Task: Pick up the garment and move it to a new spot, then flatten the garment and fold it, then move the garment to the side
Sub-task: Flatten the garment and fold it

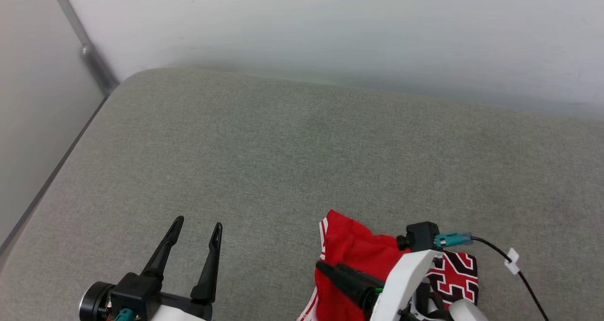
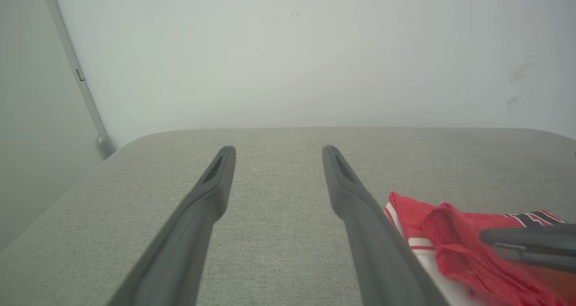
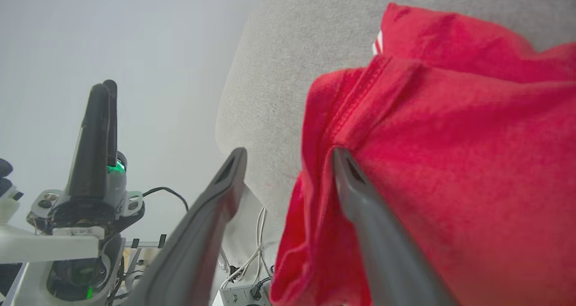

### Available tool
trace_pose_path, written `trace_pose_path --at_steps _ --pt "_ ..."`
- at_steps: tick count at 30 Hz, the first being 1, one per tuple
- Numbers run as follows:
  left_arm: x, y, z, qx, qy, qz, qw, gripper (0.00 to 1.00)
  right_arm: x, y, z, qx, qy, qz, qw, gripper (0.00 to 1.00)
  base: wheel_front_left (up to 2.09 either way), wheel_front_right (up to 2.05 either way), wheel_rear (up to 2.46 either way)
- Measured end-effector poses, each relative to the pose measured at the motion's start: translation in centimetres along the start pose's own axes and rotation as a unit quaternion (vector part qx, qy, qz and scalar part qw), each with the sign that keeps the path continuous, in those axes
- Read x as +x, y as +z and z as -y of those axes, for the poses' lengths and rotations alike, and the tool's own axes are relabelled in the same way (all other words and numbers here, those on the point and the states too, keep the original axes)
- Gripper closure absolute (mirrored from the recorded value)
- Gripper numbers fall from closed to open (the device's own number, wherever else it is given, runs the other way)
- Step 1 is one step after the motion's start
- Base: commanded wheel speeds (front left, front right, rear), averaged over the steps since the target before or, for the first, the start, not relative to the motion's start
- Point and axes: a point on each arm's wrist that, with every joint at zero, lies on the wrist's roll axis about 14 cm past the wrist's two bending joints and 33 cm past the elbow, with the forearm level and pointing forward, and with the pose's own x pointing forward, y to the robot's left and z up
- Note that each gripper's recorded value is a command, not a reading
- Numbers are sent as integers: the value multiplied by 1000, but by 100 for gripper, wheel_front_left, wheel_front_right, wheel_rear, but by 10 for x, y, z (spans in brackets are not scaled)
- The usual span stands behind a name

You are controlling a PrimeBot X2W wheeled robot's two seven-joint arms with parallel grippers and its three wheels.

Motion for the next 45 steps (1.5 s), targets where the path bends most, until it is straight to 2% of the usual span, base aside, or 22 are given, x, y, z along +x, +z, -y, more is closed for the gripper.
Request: trace_pose_path --at_steps 6,9,11,13,16,18,21,27,31,37,41,45 --pt "6 -2 6 -2 -11 -1 1000 0 1 17 -13 -23 14 27 999 0 0 0 0" --pt "10 0 9 -4 -18 3 1000 0 -5 39 -8 -72 -7 59 996 0 0 0 0" --pt "12 0 12 -6 -23 4 1000 0 -12 58 -2 -128 -36 83 988 0 0 0 0" --pt "15 0 14 -7 -28 5 1000 0 -24 81 7 -203 -72 113 970 0 0 0 0" --pt "18 0 18 -10 -35 6 999 0 -52 117 23 -309 -130 154 929 0 0 0 0" --pt "21 1 21 -12 -41 8 999 0 -70 131 35 -354 -164 167 906 0 0 0 0" --pt "25 1 26 -16 -47 10 999 0 -97 157 40 -384 -193 212 878 0 0 0 0" --pt "31 2 36 -26 -62 13 998 0 -160 186 52 -395 -242 304 833 0 0 0 0" --pt "36 8 37 -77 -47 27 996 0 -192 183 61 -389 -267 343 812 0 0 0 0" --pt "40 10 38 -73 -55 29 995 0 -219 170 63 -362 -282 391 798 0 0 0 0" --pt "40 8 41 -65 -62 24 996 0 -222 160 59 -348 -279 408 796 0 0 0 0" --pt "37 5 44 -85 -59 20 994 0 -217 149 56 -343 -271 409 801 0 0 0 0"
